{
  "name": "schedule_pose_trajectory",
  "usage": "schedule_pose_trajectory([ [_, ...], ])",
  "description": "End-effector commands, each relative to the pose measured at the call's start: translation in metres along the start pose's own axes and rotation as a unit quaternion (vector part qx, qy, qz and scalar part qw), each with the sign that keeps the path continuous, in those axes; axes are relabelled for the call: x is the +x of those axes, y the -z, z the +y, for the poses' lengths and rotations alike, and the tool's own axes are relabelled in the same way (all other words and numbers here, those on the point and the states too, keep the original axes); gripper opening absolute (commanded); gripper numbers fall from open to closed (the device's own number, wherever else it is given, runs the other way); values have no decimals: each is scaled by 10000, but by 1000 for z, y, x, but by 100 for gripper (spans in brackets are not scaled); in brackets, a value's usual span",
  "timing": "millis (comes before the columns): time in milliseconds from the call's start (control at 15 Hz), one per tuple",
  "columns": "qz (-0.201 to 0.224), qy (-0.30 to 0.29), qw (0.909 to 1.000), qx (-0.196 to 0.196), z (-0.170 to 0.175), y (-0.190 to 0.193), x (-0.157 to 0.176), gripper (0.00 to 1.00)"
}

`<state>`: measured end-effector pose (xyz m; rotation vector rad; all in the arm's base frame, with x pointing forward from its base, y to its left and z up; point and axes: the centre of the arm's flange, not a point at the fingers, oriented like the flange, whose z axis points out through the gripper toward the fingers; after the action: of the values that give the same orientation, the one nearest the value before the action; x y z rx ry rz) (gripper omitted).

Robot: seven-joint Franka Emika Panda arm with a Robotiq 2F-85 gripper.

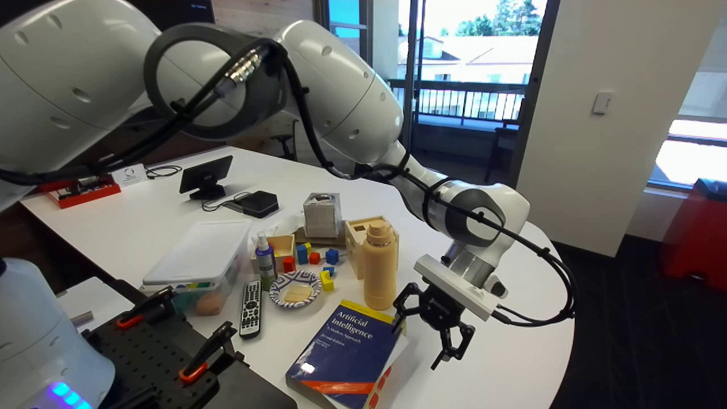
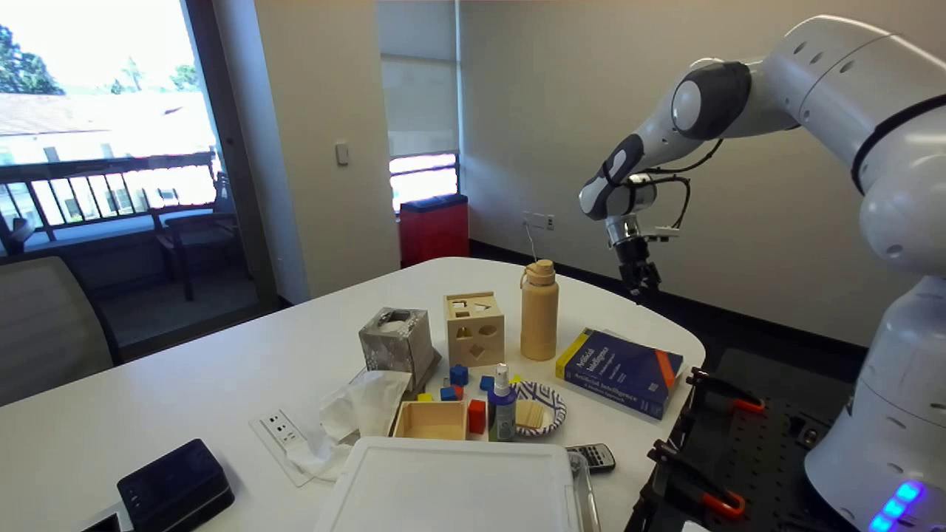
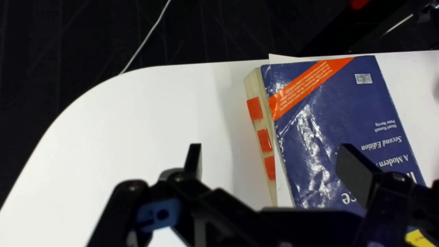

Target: Open the book

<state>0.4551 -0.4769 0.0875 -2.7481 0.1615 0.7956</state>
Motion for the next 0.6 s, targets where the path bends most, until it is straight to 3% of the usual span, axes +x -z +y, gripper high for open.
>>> schedule_pose_trajectory([
  [0,258,610,9973,326,-3,-1,6,100],
  [533,357,1443,9860,759,-17,-53,21,100],
])
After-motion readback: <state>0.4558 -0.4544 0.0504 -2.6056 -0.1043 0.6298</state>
